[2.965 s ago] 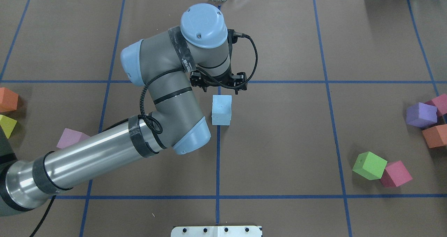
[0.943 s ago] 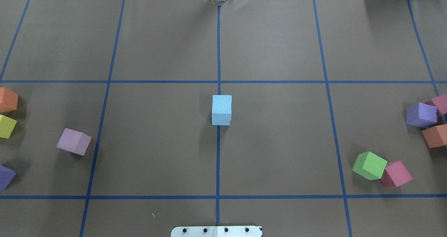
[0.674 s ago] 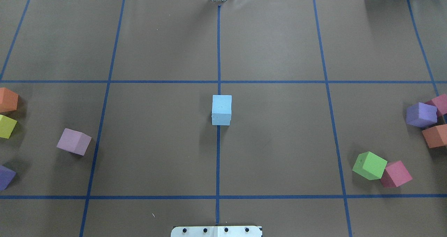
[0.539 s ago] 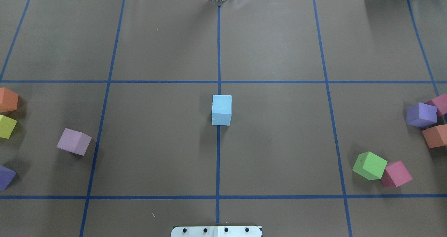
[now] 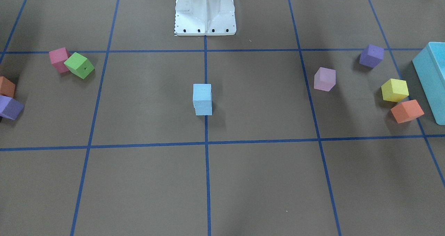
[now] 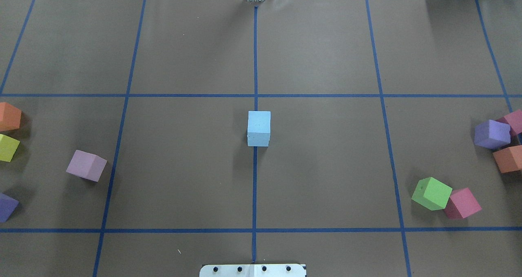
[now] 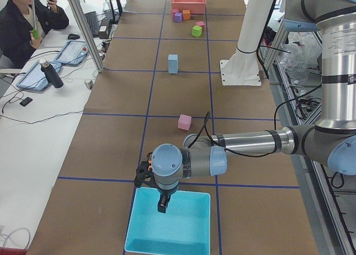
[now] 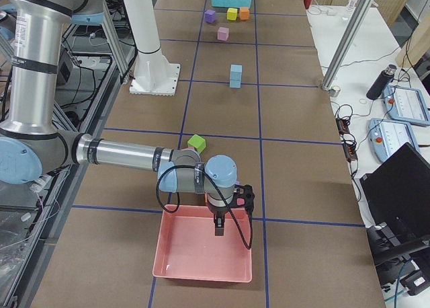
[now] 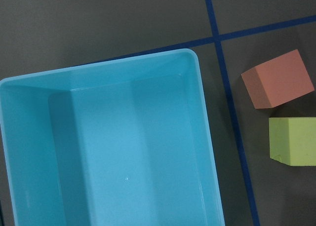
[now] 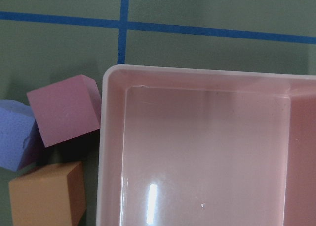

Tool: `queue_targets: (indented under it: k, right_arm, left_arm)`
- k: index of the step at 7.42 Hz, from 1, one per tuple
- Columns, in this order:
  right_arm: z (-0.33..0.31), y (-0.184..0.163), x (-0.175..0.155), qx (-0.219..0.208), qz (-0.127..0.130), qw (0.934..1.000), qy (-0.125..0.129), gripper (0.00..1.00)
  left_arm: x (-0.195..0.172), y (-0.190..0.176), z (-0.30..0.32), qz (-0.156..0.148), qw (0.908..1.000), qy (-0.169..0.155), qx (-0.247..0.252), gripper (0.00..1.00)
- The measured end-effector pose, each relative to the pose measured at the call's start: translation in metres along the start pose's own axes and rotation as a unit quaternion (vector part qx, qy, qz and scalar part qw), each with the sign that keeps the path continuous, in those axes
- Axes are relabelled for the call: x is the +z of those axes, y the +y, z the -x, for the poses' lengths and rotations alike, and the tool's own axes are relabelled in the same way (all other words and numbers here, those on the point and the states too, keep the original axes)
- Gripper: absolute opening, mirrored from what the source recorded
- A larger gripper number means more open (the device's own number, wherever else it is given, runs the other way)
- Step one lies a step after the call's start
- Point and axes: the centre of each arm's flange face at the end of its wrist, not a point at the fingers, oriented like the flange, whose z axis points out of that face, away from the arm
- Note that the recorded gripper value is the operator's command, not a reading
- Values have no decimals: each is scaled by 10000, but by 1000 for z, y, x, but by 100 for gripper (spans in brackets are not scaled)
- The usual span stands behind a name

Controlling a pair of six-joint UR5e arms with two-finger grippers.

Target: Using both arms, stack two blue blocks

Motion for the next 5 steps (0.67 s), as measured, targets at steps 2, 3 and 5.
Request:
queue_targets:
  k: [2, 3, 5]
  right_arm:
    - [0, 1, 1, 11, 10, 10000, 0, 100]
    - [-1, 1, 1, 13, 12, 10000, 0, 100]
    - [-1, 1, 1, 18, 15, 10000, 0, 100]
  left_arm:
    - [0, 0, 0, 4, 10000, -2, 5, 99]
    - [0, 0, 0, 6, 10000, -1, 1, 99]
    - [2, 1, 1, 18, 10000, 3, -16, 99]
